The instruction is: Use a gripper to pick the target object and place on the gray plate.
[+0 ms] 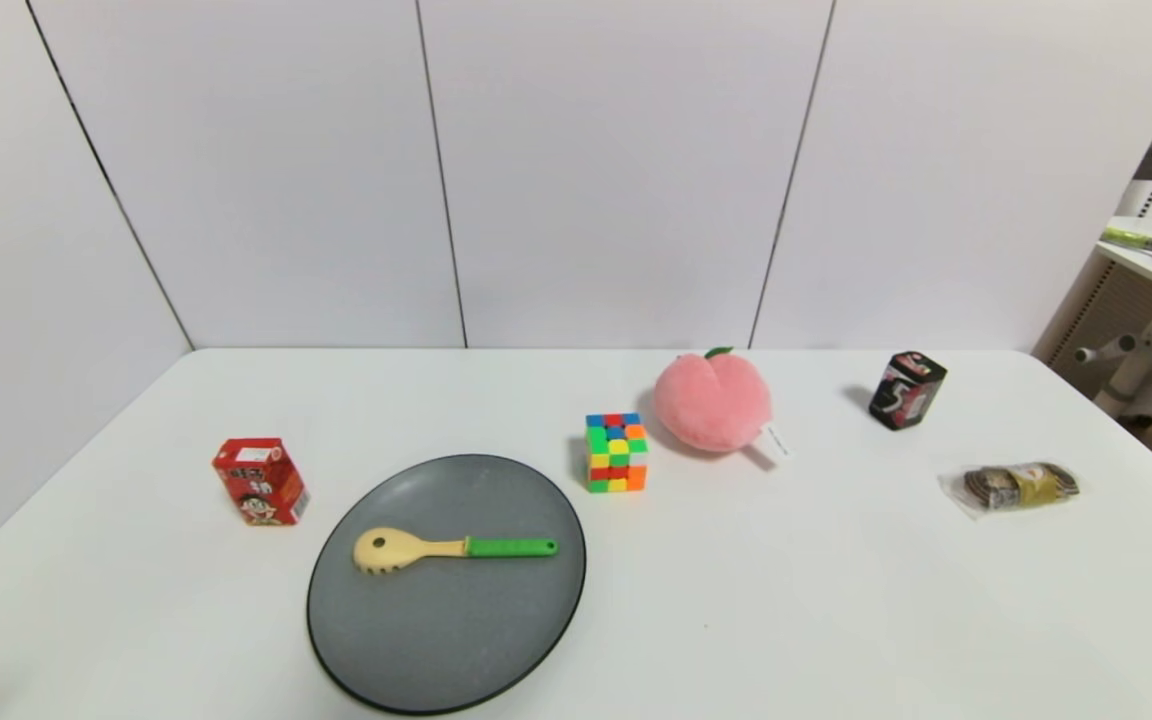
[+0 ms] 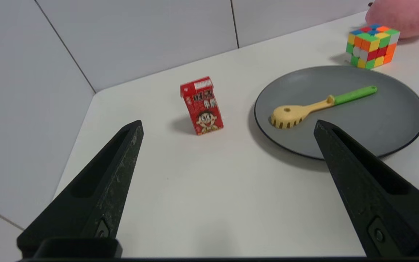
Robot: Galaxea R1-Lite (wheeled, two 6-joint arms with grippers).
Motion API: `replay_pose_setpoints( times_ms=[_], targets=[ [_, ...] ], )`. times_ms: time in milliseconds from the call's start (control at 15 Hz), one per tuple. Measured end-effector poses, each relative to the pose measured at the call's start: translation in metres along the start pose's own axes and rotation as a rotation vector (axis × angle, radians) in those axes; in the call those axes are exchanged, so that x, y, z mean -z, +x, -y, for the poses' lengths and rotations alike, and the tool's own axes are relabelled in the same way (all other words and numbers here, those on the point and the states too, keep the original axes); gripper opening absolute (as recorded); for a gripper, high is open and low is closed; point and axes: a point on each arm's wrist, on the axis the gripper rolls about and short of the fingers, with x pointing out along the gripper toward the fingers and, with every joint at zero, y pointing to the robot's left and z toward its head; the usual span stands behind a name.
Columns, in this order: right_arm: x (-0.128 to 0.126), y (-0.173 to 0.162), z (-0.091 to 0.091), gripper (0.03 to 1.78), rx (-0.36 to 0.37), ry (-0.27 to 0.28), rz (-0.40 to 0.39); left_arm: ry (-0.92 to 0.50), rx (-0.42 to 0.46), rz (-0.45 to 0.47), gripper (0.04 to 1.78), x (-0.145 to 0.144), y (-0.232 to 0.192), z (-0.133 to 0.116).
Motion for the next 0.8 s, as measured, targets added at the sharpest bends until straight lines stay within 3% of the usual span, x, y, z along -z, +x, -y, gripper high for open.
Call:
replay_pose_setpoints(
  times_ms=[200,400,800],
  targets=[
    [0.000,0.000,0.000,1.71,0.000,0.000,0.000,-0.013,-0.020,-0.019,1.69,0.036,-0.005,0.008],
    [0.000,0.000,0.000,1.71,0.000,0.000,0.000,-0.024,-0.098,-0.056,1.69,0.059,-0.006,0.011],
    [0.000,0.000,0.000,1.71,0.000,0.000,0.000,-0.085,-0.123,-0.077,1.69,0.068,-0.007,0.013]
  ],
)
